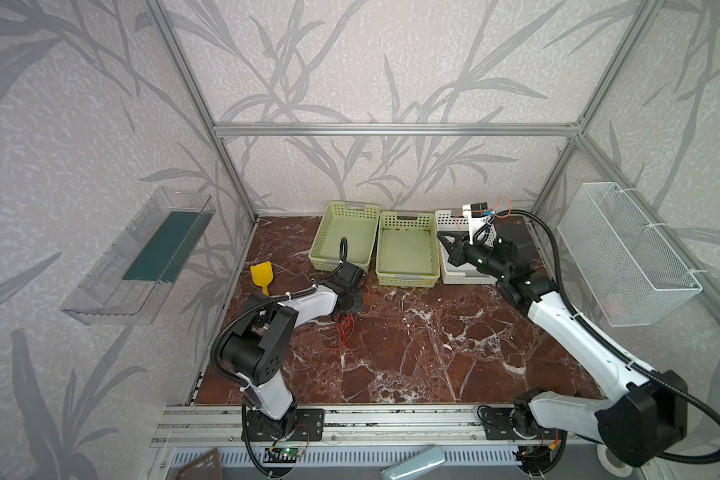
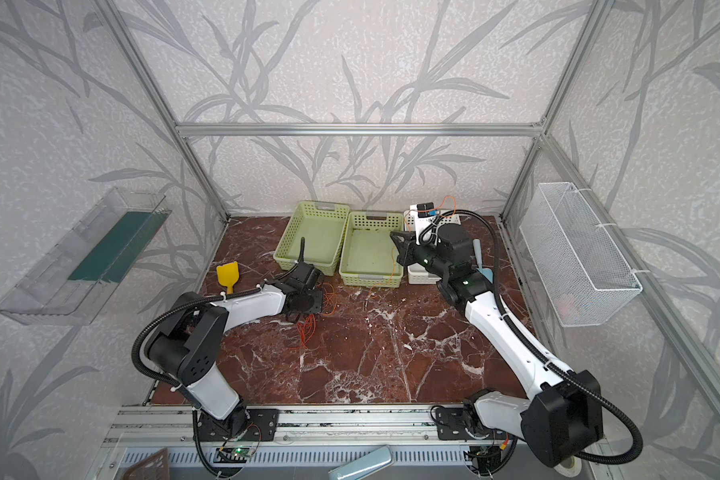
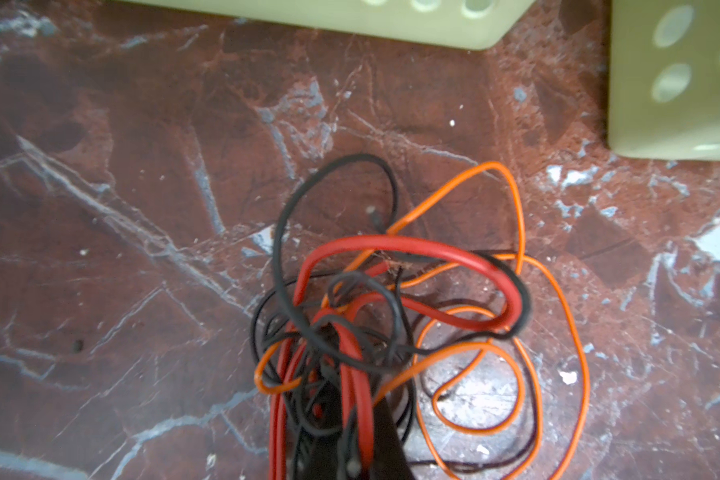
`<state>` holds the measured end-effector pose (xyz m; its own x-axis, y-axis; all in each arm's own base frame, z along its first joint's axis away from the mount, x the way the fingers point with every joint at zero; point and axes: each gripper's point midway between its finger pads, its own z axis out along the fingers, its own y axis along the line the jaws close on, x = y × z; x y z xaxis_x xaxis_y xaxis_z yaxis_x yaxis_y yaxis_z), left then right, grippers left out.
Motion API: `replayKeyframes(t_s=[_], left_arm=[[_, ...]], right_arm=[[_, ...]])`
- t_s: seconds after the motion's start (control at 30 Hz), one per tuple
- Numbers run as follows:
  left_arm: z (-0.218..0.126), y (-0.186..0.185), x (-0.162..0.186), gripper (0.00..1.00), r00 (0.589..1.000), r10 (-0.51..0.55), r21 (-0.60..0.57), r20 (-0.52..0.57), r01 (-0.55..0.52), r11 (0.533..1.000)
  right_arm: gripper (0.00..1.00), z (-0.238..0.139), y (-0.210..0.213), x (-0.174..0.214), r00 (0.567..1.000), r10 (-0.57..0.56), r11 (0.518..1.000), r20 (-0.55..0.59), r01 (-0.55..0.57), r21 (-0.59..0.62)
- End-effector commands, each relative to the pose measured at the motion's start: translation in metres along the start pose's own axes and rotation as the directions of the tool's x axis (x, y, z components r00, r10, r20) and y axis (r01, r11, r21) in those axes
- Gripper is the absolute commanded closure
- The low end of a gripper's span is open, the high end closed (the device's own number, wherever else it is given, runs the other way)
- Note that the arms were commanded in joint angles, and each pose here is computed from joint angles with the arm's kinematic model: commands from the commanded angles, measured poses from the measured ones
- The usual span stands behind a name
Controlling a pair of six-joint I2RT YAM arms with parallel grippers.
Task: Untangle the cables
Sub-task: 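Carry the orange wire over the green basket and open the right gripper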
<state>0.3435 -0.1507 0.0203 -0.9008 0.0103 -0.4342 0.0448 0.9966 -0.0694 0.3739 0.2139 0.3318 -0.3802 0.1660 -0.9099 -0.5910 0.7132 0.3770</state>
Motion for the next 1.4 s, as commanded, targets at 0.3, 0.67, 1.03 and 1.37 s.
replayKeyframes(t_s=[0.3,0.67,1.03,1.37], left_arm=[[-0.010,-0.025,0.017,0.98,0.998,0.054,0.106,-0.023,-0.051,0.993],[-0.015,-0.038,0.027,0.98,0.996,0.073,0.166,-0.042,-0.065,0.984],[-0.023,-0.038,0.025,0.98,0.997,0.071,0.164,-0.029,-0.065,0.984],[-0.022,-0.041,0.024,0.98,0.996,0.078,0.174,-0.032,-0.071,0.982]], right_arm=[[1.00,0.083,-0.002,-0.047,0.990,-0.136,0.987,-0.025,0.133,-0.089],[1.00,0.184,-0.033,-0.008,0.980,-0.146,0.980,-0.135,0.125,-0.158],[0.99,0.232,-0.057,0.073,0.960,-0.085,0.987,-0.267,0.045,-0.153],[0.69,0.244,-0.066,0.130,0.919,-0.030,0.994,-0.393,-0.014,-0.107]])
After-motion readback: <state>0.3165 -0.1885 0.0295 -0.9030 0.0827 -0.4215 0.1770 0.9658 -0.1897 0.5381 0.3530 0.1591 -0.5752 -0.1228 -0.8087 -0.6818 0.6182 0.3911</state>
